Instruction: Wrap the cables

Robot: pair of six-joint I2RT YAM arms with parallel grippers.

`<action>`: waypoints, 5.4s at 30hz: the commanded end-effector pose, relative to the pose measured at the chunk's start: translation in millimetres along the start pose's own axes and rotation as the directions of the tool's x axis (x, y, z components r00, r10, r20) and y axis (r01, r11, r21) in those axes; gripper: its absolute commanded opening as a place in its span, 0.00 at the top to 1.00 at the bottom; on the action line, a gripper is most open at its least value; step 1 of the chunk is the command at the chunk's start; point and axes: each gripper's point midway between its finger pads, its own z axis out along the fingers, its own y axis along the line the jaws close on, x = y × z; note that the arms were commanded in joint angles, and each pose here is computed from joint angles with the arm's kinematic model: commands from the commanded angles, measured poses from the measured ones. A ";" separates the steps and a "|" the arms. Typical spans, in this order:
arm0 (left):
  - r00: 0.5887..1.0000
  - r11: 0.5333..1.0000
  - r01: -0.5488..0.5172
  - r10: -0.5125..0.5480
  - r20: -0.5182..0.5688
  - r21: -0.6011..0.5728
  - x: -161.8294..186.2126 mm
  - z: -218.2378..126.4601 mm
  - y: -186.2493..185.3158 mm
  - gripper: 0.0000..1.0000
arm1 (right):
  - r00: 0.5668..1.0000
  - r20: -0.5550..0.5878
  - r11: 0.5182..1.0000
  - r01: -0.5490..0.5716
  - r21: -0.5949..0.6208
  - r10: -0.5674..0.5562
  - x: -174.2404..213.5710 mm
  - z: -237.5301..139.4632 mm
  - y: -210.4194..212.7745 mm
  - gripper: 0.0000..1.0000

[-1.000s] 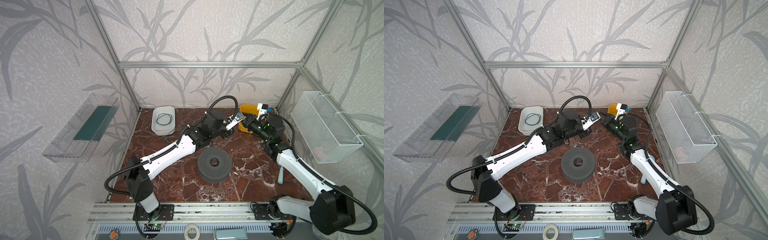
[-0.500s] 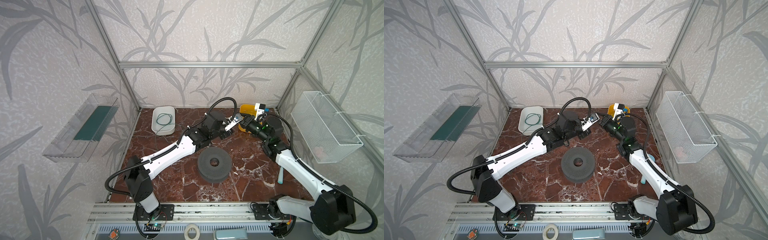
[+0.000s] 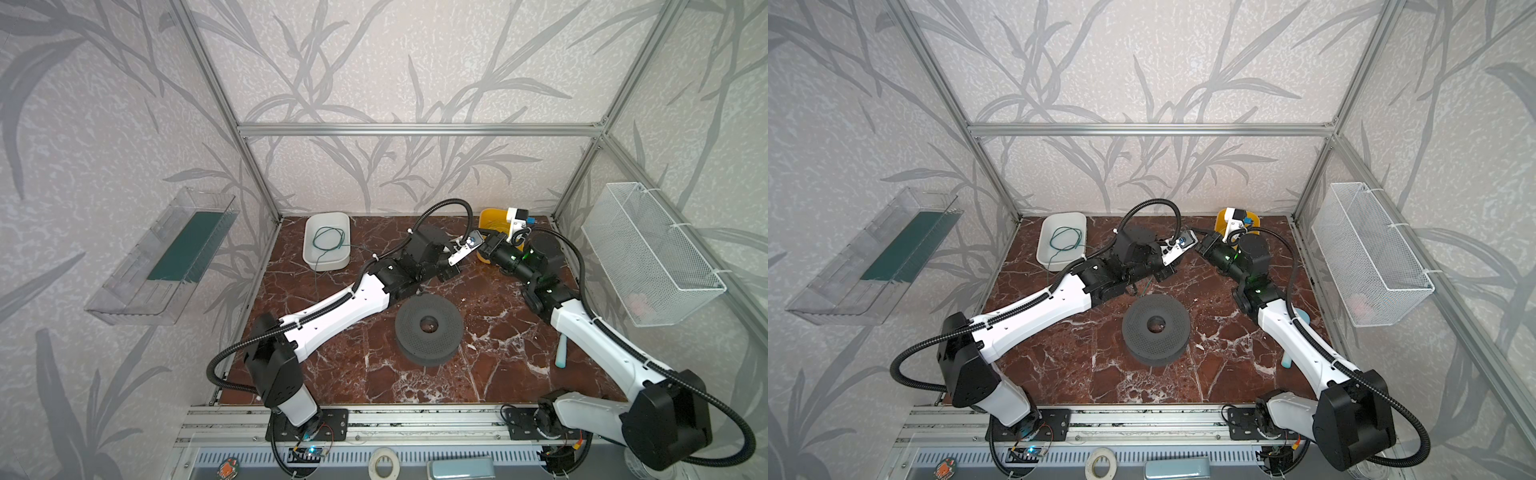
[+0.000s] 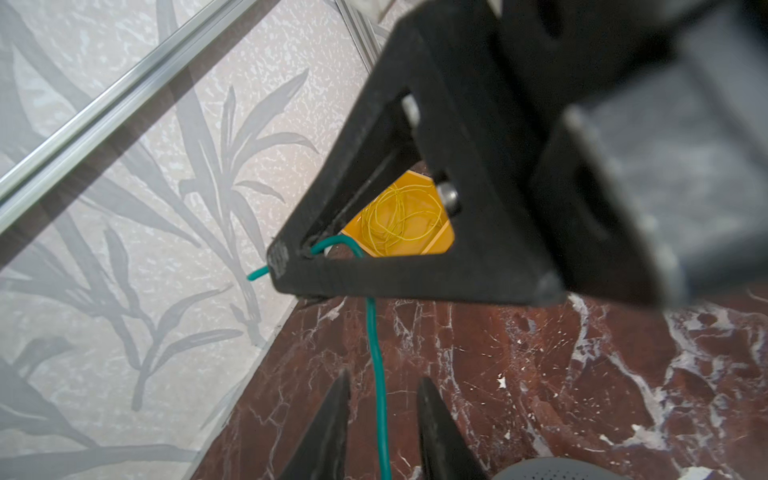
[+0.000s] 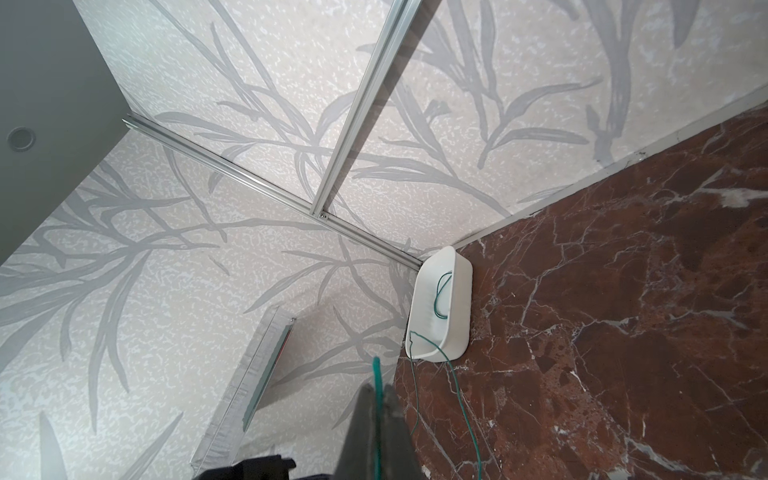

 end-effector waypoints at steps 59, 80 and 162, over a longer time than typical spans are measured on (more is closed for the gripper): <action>0.414 0.290 -0.898 0.812 -0.412 -0.331 67.5 20.2 -9.0 1.00 | 0.741 -0.474 0.615 0.666 0.422 -0.477 39.9 -24.0 -44.8 0.55; 0.387 0.265 -0.912 0.808 -0.444 -0.313 73.5 23.4 -8.8 1.00 | 0.705 -0.552 0.461 0.709 0.534 -0.444 22.2 37.7 -90.7 0.74; 0.998 0.817 -0.040 0.005 -0.062 -0.576 71.8 -104.8 32.5 1.00 | 0.996 -0.093 0.919 0.045 0.392 -0.009 35.2 -87.7 -103.5 0.36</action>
